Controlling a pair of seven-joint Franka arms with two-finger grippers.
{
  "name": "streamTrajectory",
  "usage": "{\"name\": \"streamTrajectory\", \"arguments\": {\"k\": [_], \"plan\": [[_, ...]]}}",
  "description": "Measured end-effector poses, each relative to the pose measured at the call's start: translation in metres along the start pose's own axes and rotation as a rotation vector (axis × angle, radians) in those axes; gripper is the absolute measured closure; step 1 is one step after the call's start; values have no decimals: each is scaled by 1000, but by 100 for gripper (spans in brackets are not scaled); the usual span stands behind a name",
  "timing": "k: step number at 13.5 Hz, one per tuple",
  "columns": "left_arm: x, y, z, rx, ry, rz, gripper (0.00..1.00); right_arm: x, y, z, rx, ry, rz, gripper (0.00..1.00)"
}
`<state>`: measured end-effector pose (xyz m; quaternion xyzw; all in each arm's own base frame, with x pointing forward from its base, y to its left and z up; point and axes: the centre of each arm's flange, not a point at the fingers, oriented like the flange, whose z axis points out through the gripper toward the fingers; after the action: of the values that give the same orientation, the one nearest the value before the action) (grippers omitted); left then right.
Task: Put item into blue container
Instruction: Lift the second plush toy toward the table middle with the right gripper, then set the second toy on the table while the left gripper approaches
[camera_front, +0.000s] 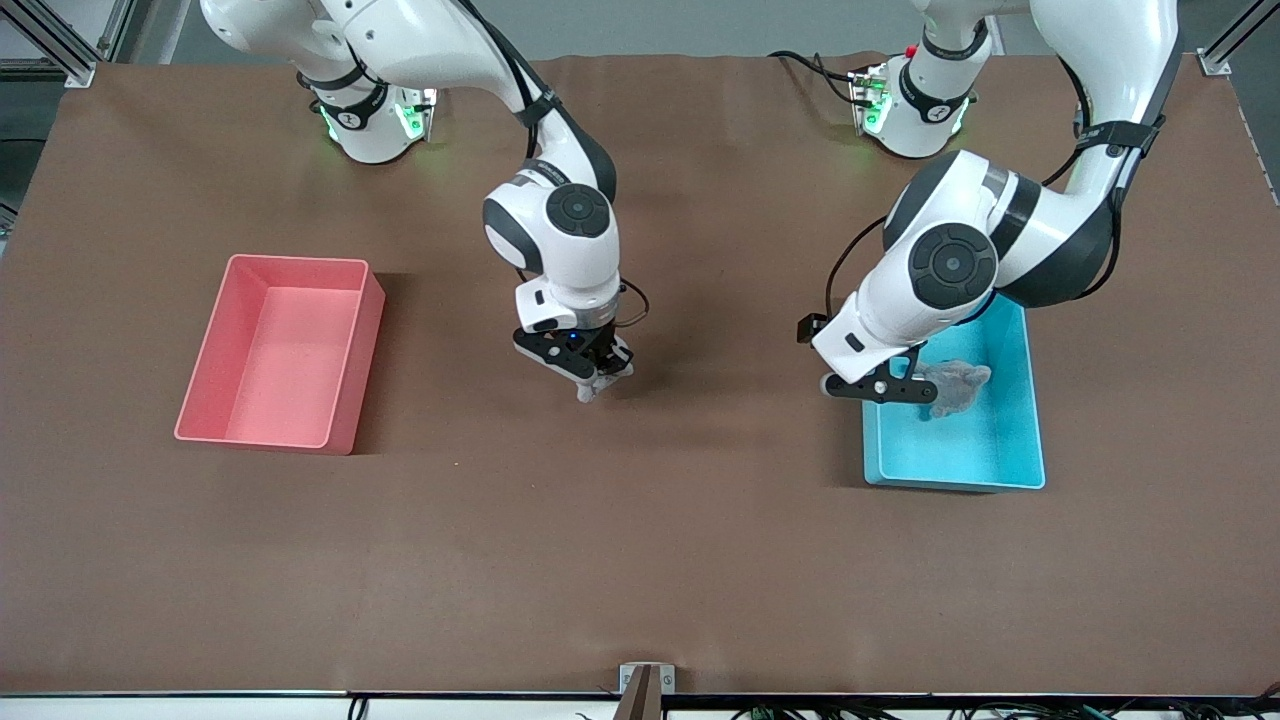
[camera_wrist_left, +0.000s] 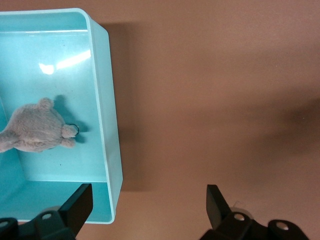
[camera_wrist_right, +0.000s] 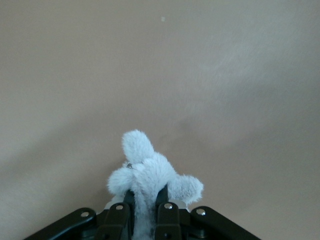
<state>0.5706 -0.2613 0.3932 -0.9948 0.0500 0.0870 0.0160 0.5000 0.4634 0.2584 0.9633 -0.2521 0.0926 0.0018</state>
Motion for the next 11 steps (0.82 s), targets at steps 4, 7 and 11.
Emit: {"name": "streamTrajectory", "arguments": {"k": [4, 7, 11], "plan": [[1, -1, -3, -3, 6, -2, 0, -23, -16, 22, -4, 0, -27, 82], [2, -1, -5, -4, 9, -2, 0, -28, -20, 37, -14, -1, -35, 77], [2, -2, -5, -4, 9, -3, 0, -24, -27, 30, 11, 8, -26, 37]]}}
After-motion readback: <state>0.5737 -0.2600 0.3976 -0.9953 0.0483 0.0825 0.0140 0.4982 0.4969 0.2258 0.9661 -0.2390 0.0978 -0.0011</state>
